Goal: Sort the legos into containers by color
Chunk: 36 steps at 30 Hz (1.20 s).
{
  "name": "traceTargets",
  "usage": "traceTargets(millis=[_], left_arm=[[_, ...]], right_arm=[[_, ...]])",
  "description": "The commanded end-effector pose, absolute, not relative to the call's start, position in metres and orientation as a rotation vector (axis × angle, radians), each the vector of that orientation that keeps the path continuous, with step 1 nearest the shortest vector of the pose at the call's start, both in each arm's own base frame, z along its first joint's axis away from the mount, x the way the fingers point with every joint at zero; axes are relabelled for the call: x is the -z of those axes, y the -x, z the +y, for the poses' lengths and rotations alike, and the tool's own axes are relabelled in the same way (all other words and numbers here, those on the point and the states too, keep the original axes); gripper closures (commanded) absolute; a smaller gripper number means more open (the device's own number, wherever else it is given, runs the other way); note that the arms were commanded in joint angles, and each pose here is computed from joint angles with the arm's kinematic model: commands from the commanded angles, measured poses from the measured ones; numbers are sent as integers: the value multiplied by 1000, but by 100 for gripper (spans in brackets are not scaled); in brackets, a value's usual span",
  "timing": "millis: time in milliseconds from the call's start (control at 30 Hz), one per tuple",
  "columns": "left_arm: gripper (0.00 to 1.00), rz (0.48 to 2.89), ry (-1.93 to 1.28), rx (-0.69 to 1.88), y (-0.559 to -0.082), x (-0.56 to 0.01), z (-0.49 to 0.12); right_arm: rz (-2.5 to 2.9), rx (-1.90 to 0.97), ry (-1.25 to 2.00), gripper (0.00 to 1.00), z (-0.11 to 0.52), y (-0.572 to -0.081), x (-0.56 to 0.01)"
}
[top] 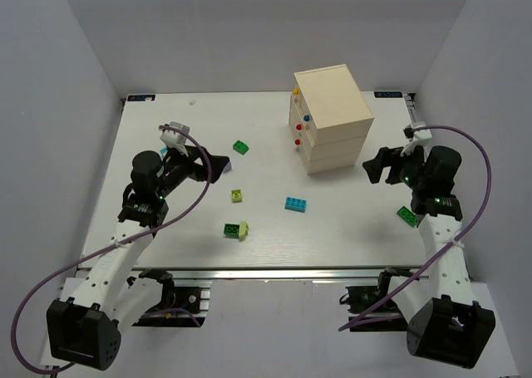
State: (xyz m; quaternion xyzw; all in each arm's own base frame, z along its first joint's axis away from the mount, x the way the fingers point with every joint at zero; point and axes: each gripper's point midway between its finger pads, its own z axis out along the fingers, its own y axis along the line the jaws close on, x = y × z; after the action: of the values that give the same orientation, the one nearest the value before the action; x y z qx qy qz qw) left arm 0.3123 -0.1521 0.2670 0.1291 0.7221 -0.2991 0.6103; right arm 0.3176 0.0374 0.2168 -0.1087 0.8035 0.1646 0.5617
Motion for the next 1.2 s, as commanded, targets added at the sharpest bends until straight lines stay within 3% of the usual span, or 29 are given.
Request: traceTargets(millis=[0,233,367,467,600,700,767,800,833,900,967,1000,1033,1100,1167], left_arm=[[2,1608,-314,740,-311,-290,-159],[2,1619,-301,791,-311,-287,-164],[5,1625,-302,828,-311,-283,-171],[20,1641,-310,884,-313,-276,-179],[72,1680,-280,999,-318,-267,-191],[82,1725,-277,1081,-329,-265,-203],[70,1759,-263,1127,-342,-270,-213],[59,1774,-239,1145,-347,-272,-215],[42,1778,-225,1153,-353,-275,-216],[30,1774,-194,1187,-367,-284,-227],[25,1772,-165,1193,-379,-288,-233],[24,1782,-129,1191,-394,-289,-239],[24,1784,-111,1187,-403,-291,-240],[23,1798,-80,1227,-424,-289,-257],[22,1790,-73,1256,-439,-291,-269]], right_arm=[[1846,-416,272,11,40,-315,-238],[1827,-475,397,11,51,-304,-233],[1771,-483,637,11,64,-288,-218],[1744,-394,727,11,60,-289,-211],[1784,-259,656,11,41,-299,-224],[1768,-199,698,11,37,-300,-241],[1724,-181,753,11,39,-300,-261],[1728,-189,730,11,39,-301,-268],[1736,-273,715,11,48,-300,-271],[1729,-354,710,11,57,-299,-295],[1752,-478,627,27,65,-307,-316],[1757,-493,589,48,64,-313,-323],[1779,-521,548,53,62,-323,-324],[1752,-531,443,56,58,-338,-353],[1777,-615,339,44,59,-356,-358]])
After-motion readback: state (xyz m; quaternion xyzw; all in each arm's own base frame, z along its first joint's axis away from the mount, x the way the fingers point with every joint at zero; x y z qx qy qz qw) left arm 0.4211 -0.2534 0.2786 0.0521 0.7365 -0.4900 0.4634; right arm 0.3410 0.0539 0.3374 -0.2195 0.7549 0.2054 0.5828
